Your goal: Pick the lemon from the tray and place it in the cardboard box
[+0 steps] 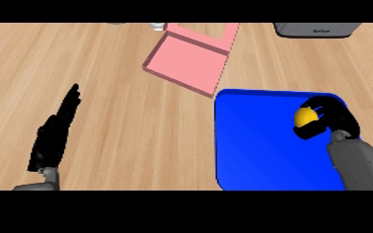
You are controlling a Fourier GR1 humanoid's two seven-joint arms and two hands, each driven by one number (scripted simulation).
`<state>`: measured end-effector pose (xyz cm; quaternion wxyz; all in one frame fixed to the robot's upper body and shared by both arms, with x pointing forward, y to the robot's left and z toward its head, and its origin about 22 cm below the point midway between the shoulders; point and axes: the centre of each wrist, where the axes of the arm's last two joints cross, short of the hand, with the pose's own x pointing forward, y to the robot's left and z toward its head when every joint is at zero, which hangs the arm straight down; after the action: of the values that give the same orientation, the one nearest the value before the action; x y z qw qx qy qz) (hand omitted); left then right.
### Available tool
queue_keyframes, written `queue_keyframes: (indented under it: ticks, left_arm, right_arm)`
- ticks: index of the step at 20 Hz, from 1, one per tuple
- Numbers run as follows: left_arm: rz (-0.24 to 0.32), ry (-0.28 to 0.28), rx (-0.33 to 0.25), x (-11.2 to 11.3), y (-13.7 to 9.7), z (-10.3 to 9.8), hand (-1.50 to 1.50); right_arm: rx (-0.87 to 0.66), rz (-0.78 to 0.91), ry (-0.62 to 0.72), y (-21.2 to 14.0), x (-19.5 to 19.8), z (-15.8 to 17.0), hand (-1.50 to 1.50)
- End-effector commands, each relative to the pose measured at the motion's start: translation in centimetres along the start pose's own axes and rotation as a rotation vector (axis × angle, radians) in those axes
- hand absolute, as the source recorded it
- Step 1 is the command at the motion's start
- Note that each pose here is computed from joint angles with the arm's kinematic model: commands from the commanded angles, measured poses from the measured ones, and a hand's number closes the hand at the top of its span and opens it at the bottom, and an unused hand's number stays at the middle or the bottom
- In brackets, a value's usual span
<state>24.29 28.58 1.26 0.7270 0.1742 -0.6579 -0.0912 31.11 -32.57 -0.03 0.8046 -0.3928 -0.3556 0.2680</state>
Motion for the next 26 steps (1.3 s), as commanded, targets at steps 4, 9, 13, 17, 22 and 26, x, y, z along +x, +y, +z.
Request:
queue_keyframes:
  ticks: [4, 9, 13, 17, 22, 26]
  left_arm:
    - [-0.009, -0.011, -0.019, -0.1, 0.1, -1.2, 0.00]
    - [-0.004, -0.072, -0.076, 1.1, -1.5, -1.3, 0.00]
    - [0.005, -0.057, -0.083, 0.7, -1.9, -1.2, 0.00]
    - [0.007, -0.033, -0.061, 0.7, -0.7, -1.4, 0.00]
    - [-0.007, -0.057, -0.058, 0.8, -1.2, -1.0, 0.00]
    - [0.012, -0.025, -0.054, 0.8, -1.4, -1.2, 0.00]
  right_arm:
    - [-0.084, 0.169, -0.254, -4.3, 2.9, -1.7, 1.50]
    - [-0.081, 0.462, -0.680, -7.2, 7.5, -0.5, 1.50]
    - [-0.172, 0.505, -0.804, -12.3, 8.9, -1.7, 1.50]
    - [-0.148, 0.377, -0.956, -13.7, 9.5, -3.0, 1.50]
    - [-0.077, 0.048, -1.215, -13.2, 12.9, -2.8, 1.50]
    - [0.001, -0.046, -1.357, -15.4, 15.8, -2.1, 1.50]
